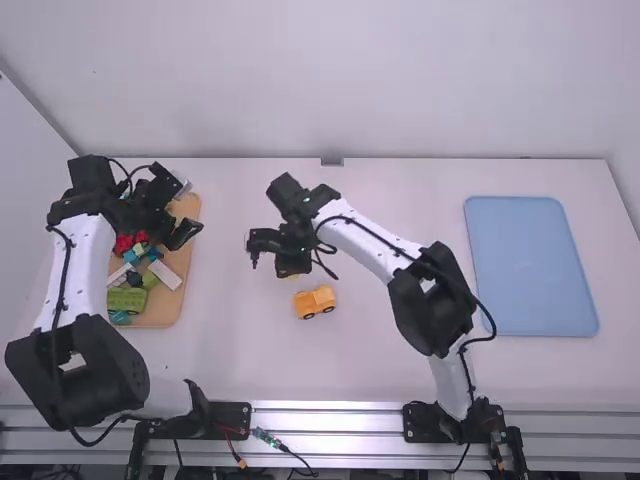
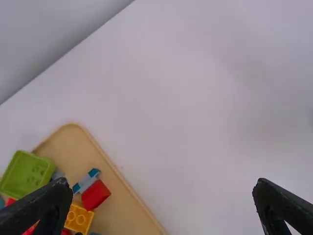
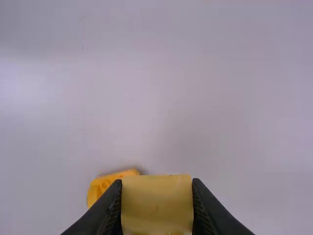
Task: Assemble lego blocks to make yellow taxi
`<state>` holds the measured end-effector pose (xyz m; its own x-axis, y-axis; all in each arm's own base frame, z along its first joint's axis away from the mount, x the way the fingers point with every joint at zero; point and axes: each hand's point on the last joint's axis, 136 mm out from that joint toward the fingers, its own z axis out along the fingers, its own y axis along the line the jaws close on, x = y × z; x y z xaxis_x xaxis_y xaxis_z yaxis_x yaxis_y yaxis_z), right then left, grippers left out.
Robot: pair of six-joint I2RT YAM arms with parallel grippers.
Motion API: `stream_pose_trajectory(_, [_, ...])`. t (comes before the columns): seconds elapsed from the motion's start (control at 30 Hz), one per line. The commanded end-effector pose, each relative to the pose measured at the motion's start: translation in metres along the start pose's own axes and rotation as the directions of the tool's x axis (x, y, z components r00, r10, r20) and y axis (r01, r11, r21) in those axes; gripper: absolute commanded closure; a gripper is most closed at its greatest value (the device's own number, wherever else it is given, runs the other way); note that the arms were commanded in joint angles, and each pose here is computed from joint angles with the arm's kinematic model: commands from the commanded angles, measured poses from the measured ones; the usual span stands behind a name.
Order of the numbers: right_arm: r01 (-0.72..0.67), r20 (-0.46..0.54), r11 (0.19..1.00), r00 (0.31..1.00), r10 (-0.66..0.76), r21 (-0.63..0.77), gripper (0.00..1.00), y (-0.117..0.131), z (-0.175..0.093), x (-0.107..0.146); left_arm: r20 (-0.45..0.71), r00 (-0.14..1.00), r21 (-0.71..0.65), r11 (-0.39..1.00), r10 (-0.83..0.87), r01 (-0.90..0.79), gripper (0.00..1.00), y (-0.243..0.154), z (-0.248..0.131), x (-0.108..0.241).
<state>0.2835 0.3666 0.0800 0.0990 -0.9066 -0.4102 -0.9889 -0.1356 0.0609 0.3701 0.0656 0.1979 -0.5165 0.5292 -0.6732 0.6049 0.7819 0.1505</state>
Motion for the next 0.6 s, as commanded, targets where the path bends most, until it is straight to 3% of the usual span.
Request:
stream_pose_trajectory(0.0, [0.010,-0.080,1.000,0.997,-0.009,0.016,1.00,-0.004,0.015,0.004,0.020,1.000,0.004,1.000,-0.017,0.017,0.01,0.003,-0.004,0.005])
stream_pose_trajectory(0.2, [0.000,-0.170,1.000,0.985,-0.003,-0.017,1.00,0.000,0.030,-0.010,0.052,0.998,0.001,0.999,-0.041,0.041,0.01,0.008,-0.011,0.007])
stream_pose_trajectory(0.43, [-0.066,-0.164,0.998,0.984,0.066,0.004,1.00,-0.008,0.026,-0.014,0.051,0.998,0.005,0.999,-0.043,0.043,0.01,0.007,-0.011,0.008])
stream_pose_trajectory(0.57, [-0.052,-0.175,0.998,0.983,0.048,-0.020,1.00,0.000,0.040,-0.017,0.062,0.997,0.014,0.999,-0.050,0.050,0.01,0.006,-0.010,0.007])
